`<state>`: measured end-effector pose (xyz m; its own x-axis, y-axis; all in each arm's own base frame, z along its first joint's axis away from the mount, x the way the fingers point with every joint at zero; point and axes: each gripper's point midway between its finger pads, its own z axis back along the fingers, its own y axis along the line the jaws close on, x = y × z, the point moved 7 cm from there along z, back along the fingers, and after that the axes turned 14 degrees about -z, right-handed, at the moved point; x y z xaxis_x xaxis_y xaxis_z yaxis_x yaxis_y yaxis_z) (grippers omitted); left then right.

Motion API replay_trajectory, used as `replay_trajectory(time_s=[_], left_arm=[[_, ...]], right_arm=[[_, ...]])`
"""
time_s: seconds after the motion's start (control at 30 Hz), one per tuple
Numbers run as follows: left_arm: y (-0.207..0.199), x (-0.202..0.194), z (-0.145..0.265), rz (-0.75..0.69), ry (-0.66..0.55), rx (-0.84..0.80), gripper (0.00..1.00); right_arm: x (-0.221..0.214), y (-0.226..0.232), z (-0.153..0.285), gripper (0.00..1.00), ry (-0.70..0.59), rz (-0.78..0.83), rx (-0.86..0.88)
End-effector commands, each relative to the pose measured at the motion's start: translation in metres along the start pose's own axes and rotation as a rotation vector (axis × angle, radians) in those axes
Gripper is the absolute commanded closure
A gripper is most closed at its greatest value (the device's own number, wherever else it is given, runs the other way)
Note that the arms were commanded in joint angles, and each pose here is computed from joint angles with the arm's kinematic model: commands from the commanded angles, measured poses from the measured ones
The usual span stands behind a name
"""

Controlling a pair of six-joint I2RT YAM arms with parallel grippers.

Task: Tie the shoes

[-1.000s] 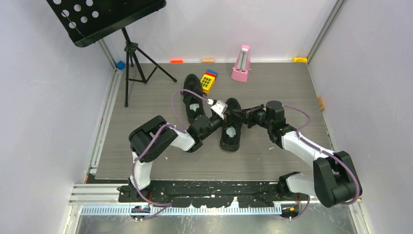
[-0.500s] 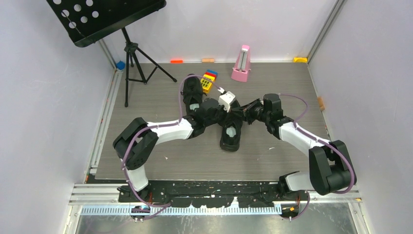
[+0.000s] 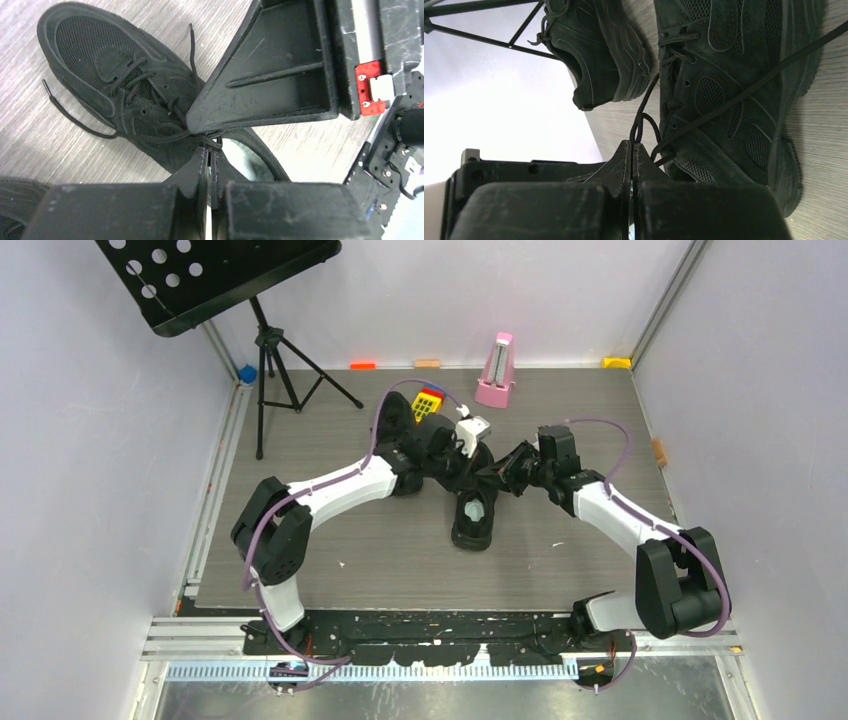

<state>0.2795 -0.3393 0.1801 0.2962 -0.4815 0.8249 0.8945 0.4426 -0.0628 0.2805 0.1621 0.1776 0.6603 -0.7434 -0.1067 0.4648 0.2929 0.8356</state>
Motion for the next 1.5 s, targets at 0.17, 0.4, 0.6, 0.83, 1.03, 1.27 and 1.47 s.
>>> replay_trajectory(time_s=[0.17,0.4,0.6,0.83,1.03,1.27,1.47], left_arm=[[0.003,0.003,0.021,0.038,0.099,-0.078,1.00],[0.007,0.003,0.013,0.009,0.061,-0.072,1.00],[0.009,0.006,0.006,-0.005,0.042,-0.086,1.00],[0.010,0.007,0.002,-0.008,0.028,-0.089,1.00],[0.012,0.012,0.001,-0.011,0.015,-0.078,1.00],[0.012,0.015,0.000,-0.011,0.015,-0.078,1.00],[0.013,0.015,0.000,-0.011,0.016,-0.076,1.00]], right_arm=[[0.003,0.005,0.003,1.00,0.059,0.126,0.000],[0.007,0.001,-0.002,1.00,0.068,0.140,-0.020],[0.011,-0.001,-0.001,0.97,0.049,0.148,-0.023],[0.011,0.003,0.002,0.87,0.044,0.159,-0.007],[0.012,0.007,0.004,0.81,0.040,0.163,0.003],[0.013,0.009,0.007,0.76,0.025,0.173,-0.002],[0.014,0.008,0.010,0.77,0.009,0.177,-0.017]])
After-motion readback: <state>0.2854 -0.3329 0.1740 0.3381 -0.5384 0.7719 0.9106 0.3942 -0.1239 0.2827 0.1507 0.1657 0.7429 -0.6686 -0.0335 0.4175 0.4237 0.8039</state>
